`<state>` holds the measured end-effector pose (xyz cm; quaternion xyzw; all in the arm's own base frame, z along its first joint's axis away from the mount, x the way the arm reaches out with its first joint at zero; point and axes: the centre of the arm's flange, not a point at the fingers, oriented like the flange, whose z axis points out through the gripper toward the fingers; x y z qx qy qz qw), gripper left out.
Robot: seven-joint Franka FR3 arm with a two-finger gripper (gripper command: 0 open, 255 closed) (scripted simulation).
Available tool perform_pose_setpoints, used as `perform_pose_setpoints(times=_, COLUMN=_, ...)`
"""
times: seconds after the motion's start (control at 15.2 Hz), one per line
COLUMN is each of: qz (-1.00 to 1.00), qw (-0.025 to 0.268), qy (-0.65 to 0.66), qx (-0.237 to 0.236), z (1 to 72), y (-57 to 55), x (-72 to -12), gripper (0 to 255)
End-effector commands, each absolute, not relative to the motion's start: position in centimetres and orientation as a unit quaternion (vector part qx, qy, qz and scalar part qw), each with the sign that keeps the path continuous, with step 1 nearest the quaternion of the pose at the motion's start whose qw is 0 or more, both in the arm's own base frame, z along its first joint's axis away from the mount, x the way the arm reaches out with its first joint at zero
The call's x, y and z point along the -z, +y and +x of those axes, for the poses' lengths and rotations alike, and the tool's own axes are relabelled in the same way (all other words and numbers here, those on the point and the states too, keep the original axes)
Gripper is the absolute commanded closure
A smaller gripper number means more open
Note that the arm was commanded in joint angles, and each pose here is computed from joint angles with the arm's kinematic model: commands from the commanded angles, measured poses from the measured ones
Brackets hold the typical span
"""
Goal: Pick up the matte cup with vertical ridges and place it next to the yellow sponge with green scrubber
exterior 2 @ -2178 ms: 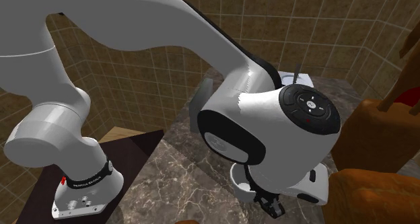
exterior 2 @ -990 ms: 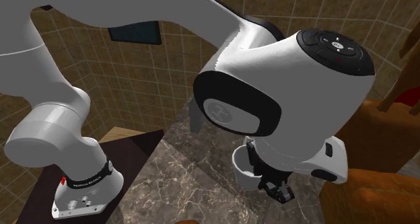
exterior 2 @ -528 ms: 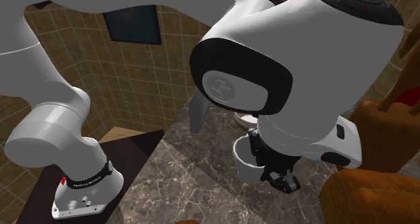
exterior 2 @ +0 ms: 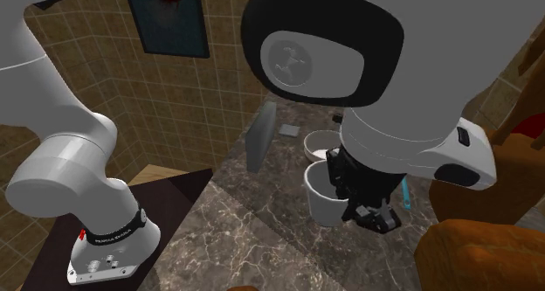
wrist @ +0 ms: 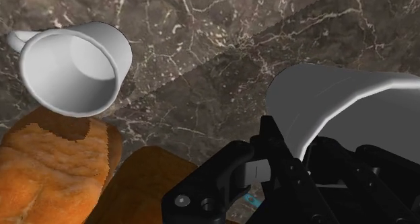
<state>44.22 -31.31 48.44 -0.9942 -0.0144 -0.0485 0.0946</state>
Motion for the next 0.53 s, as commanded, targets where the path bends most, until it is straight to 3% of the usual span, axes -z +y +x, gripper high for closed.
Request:
perform_pose_setpoints(times=0.0, qz=-0.994, qw=0.095, qy=-0.014, qx=0.048, z=44.3, y=-31.2, x=-49.5, gripper=255)
perform_pose_setpoints(times=0.46, qz=-0.994, qw=0.095, qy=-0.014, qx=0.048, z=45.3, y=-24.7, x=-50.5, gripper=255)
